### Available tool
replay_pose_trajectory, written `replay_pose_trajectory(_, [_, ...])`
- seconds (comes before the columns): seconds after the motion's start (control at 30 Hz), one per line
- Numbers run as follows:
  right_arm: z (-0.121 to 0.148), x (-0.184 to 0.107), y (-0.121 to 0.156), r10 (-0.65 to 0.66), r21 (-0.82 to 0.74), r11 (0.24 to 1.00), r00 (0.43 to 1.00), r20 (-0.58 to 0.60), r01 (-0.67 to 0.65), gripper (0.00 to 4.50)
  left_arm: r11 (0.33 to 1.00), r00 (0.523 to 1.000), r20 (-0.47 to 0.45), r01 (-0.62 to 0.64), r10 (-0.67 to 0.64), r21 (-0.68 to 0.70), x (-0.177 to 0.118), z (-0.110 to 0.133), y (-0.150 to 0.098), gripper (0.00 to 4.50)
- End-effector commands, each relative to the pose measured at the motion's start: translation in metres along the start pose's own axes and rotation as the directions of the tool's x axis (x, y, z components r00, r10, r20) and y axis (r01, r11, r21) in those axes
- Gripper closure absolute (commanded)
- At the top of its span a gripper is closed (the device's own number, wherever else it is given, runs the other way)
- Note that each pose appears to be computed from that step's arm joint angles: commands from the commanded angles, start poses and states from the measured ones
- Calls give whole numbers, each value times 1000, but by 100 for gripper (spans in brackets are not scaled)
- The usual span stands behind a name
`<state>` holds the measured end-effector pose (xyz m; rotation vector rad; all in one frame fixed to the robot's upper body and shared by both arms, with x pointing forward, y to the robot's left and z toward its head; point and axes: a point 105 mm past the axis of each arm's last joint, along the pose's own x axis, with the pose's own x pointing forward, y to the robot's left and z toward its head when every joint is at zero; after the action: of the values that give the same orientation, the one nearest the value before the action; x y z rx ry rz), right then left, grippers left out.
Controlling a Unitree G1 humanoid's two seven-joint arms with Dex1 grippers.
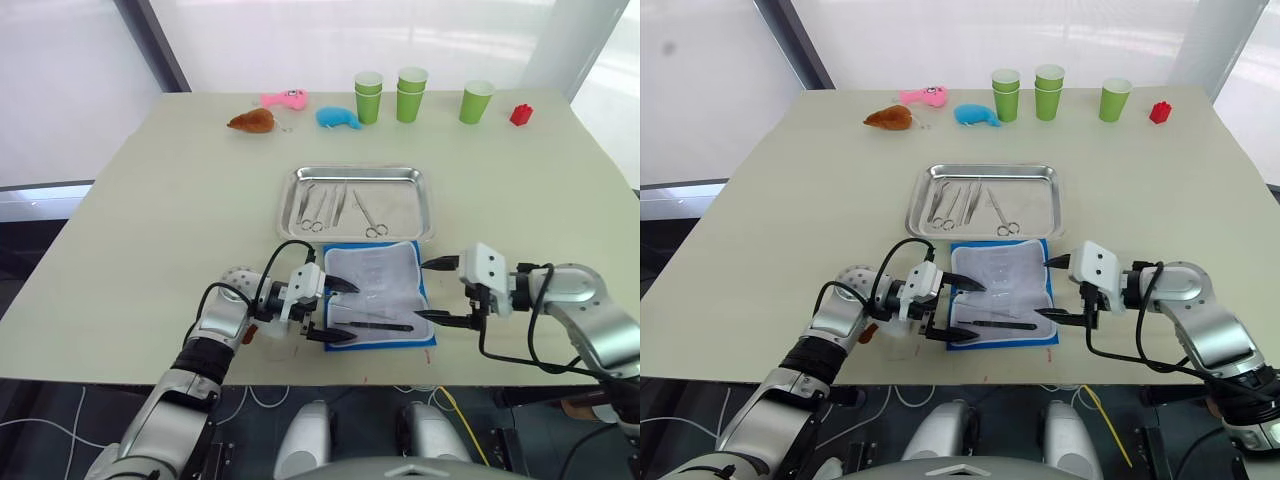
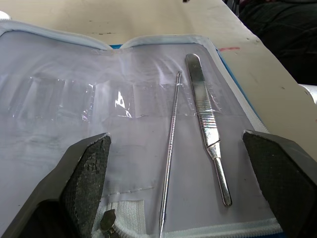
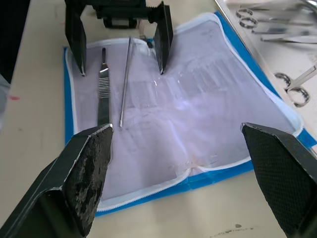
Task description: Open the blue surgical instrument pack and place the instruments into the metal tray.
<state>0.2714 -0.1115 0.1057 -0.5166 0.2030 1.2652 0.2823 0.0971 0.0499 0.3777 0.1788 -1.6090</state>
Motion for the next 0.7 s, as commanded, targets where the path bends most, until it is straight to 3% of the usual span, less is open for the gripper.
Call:
replay_pose_trajectory(0.03, [4, 13, 3, 4, -41, 999, 1000, 12, -3, 17, 981, 991, -116, 46, -69, -190, 7, -48, -27, 0])
replay_pose_trajectory(0.43, [-17, 42, 1, 44, -36, 998, 995, -85, -47, 17, 981, 990, -121, 55, -79, -187, 5, -47, -28, 0])
replay_pose_trajectory(0.7, [-24, 46, 9, 99, -21, 995, 988, -119, -103, 17, 981, 989, -126, 53, -78, -187, 4, -47, -28, 0])
